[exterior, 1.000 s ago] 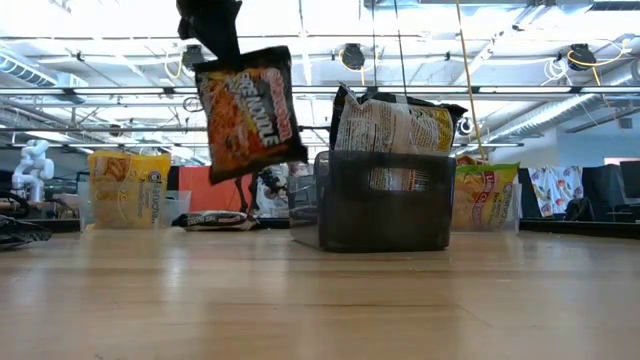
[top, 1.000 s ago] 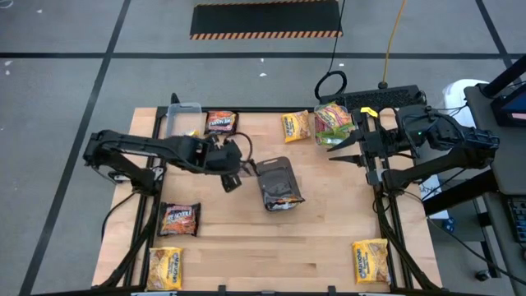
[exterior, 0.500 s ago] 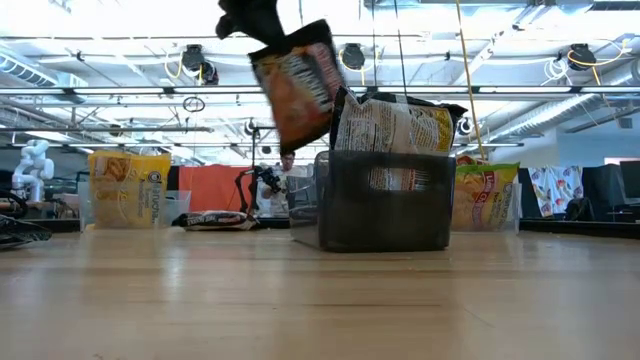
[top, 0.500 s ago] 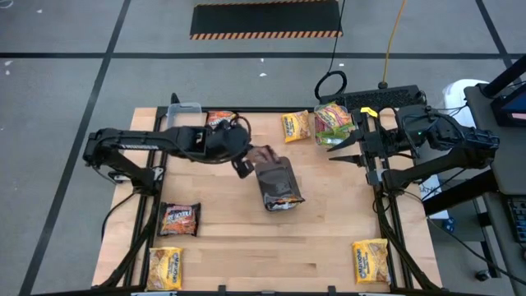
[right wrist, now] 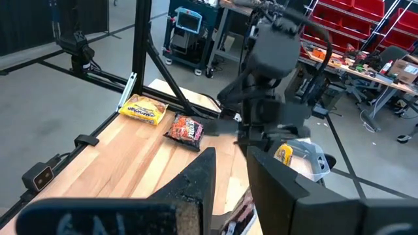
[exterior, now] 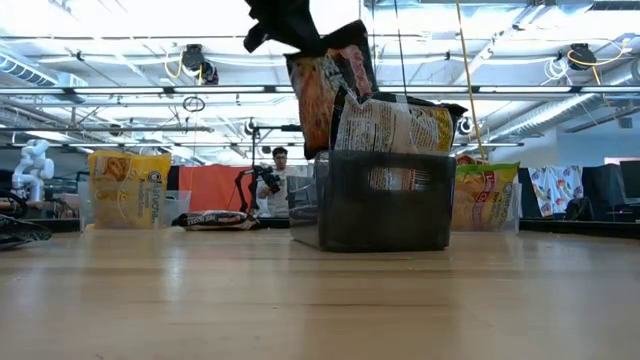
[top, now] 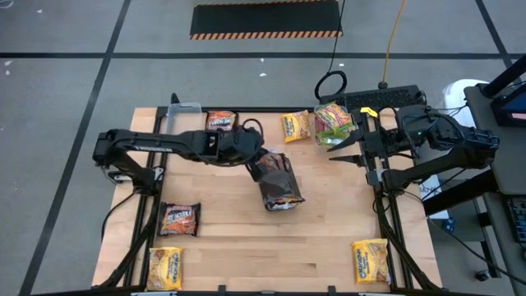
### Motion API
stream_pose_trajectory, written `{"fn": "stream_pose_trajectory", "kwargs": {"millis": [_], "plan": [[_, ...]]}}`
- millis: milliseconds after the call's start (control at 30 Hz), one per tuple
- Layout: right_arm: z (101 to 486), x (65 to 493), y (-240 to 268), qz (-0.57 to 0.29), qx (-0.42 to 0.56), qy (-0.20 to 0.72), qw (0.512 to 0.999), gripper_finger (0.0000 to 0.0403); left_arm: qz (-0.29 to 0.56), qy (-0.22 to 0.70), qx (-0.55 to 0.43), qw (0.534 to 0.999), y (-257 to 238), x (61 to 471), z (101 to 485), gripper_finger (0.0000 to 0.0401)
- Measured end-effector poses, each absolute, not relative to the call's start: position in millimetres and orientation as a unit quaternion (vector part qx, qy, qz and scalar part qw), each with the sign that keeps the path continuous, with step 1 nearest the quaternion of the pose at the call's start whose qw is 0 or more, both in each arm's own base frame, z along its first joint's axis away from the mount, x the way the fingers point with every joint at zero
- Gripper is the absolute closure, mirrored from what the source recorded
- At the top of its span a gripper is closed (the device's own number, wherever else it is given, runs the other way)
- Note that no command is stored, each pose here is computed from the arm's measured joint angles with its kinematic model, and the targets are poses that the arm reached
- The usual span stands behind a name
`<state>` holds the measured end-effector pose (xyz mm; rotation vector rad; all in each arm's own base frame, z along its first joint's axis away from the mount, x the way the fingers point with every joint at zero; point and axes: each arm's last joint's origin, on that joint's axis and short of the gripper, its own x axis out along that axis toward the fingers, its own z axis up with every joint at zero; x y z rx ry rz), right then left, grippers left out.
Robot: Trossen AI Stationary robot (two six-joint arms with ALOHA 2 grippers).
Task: Sort Maruchan noodles
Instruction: Put the bottom black noodle pack into the black bin
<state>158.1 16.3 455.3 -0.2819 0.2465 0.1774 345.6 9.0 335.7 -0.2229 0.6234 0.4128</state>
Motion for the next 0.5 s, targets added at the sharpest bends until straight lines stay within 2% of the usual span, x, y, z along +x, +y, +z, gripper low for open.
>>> {"fn": "stream_pose_trajectory", "kwargs": {"millis": [500], "plan": [[455.3, 158.2, 16.3, 0.088, -0.14, 0.123, 0.979, 0.0319, 0.152, 0.341, -0.163, 0.913, -27.1, 378.8, 292.1, 0.0401]]}}
